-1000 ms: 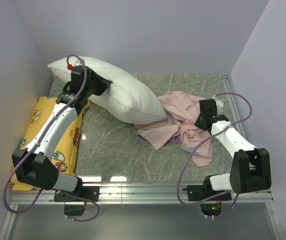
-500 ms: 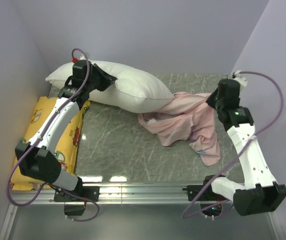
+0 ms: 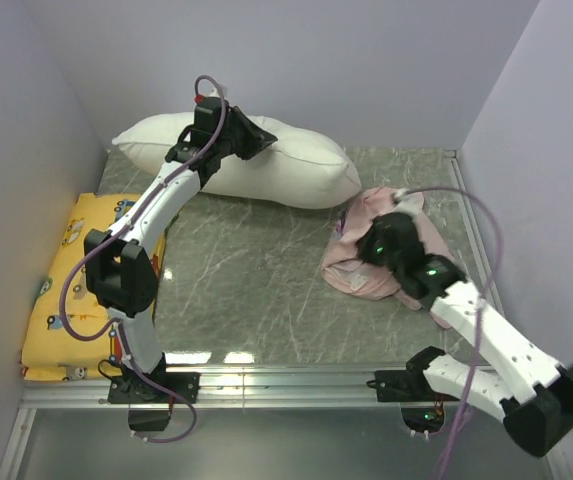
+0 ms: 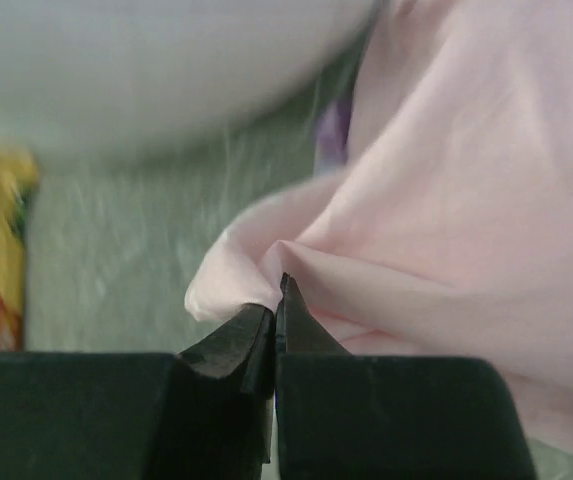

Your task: Remove the pillowcase from the pillow

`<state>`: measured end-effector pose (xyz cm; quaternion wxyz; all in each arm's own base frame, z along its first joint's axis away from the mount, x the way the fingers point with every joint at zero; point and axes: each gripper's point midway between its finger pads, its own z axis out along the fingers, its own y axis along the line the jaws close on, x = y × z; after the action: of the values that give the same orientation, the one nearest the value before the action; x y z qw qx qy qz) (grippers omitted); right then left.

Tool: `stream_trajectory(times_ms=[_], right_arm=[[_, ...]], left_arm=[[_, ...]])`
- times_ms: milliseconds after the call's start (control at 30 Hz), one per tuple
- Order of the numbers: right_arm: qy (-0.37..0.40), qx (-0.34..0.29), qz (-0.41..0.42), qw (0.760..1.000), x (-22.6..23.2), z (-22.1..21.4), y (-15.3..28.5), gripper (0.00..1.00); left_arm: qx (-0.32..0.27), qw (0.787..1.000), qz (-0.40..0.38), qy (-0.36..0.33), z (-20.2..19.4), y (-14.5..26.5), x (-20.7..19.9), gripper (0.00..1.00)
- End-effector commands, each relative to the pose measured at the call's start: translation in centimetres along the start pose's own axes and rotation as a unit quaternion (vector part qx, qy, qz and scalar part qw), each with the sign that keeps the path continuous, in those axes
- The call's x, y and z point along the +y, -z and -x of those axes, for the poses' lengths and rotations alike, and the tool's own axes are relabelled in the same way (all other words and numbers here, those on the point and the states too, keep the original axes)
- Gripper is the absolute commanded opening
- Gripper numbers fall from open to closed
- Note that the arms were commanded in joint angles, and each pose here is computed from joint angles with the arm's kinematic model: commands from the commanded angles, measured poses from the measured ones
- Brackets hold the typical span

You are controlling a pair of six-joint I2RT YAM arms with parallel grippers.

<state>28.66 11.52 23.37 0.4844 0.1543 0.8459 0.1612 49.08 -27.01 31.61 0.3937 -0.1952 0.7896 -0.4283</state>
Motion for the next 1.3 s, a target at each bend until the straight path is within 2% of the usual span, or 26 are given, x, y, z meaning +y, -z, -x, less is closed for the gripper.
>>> stream_trajectory(times_ms=[0,67,200,233,300,333,367,433,467,500,567,667,733,767,800,1033,1133,1267], right_arm=[[-0.011,0.046,0.051,0.998,3.2,-6.5,-1.7,0.00],[0.007,0.080,0.057,0.995,4.3,-10.8,-2.6,0.00],[0.041,0.103,0.052,0.992,5.3,-13.5,-2.8,0.00],[0.042,0.105,0.059,0.992,5.7,-13.6,-2.5,0.13],[0.042,0.103,0.079,0.991,6.4,-13.3,-1.6,0.28],[0.048,0.104,0.083,0.990,6.5,-13.2,-1.1,0.40],[0.047,0.097,0.096,0.990,6.9,-12.5,-0.3,0.45],[0.059,0.097,0.100,0.988,7.0,-11.7,0.9,0.54],[0.058,0.090,0.104,0.989,7.1,-10.9,1.6,0.55],[0.058,0.082,0.110,0.989,7.5,-9.9,2.2,0.56],[0.064,0.075,0.105,0.989,7.0,-8.8,3.2,0.61],[0.062,0.054,0.112,0.990,7.1,-6.8,4.6,0.67],[0.062,0.038,0.118,0.990,7.2,-5.6,5.4,0.83],[0.058,0.027,0.124,0.990,7.2,-4.8,6.0,0.86],[0.061,0.018,0.129,0.990,7.3,-4.2,6.4,0.90],[0.054,-0.040,0.128,0.989,6.6,-0.3,8.5,0.96],[0.056,-0.050,0.130,0.989,6.5,0.2,8.8,0.97],[0.061,-0.054,0.126,0.989,6.2,0.0,8.5,0.98]], left_arm=[[-0.065,0.987,-0.146,-0.001,3.6,2.4,-9.7,0.00],[-0.053,0.988,-0.144,-0.002,1.7,1.5,-9.7,0.00],[-0.017,0.991,-0.130,-0.018,-3.3,-0.3,-8.6,0.01],[-0.009,0.992,-0.127,-0.019,-4.3,-0.6,-8.2,0.00],[0.021,0.992,-0.123,-0.021,-7.4,-1.6,-6.8,0.01],[0.036,0.992,-0.121,-0.024,-8.8,-1.9,-6.4,0.00],[0.055,0.992,-0.109,-0.025,-10.3,-2.6,-4.9,0.02],[0.086,0.990,-0.105,-0.039,-12.7,-2.6,-4.1,0.18],[0.098,0.989,-0.097,-0.046,-13.7,-2.3,-3.4,0.25],[0.094,0.989,-0.091,-0.063,-14.0,-2.1,-3.0,0.40],[0.097,0.989,-0.074,-0.083,-15.0,-0.3,-2.3,0.59],[0.071,0.989,-0.041,-0.122,-14.3,2.8,-1.3,0.71],[0.043,0.988,-0.009,-0.148,-13.2,4.5,-0.1,0.74],[0.047,0.987,-0.004,-0.156,-13.3,6.5,0.3,0.77],[0.031,0.985,0.010,-0.169,-12.6,7.5,0.9,0.95],[-0.047,0.978,0.070,-0.191,-10.0,16.8,5.5,0.95],[-0.073,0.976,0.067,-0.195,-9.4,19.7,6.4,0.97],[-0.083,0.970,0.096,-0.206,-9.5,21.7,9.0,0.97]])
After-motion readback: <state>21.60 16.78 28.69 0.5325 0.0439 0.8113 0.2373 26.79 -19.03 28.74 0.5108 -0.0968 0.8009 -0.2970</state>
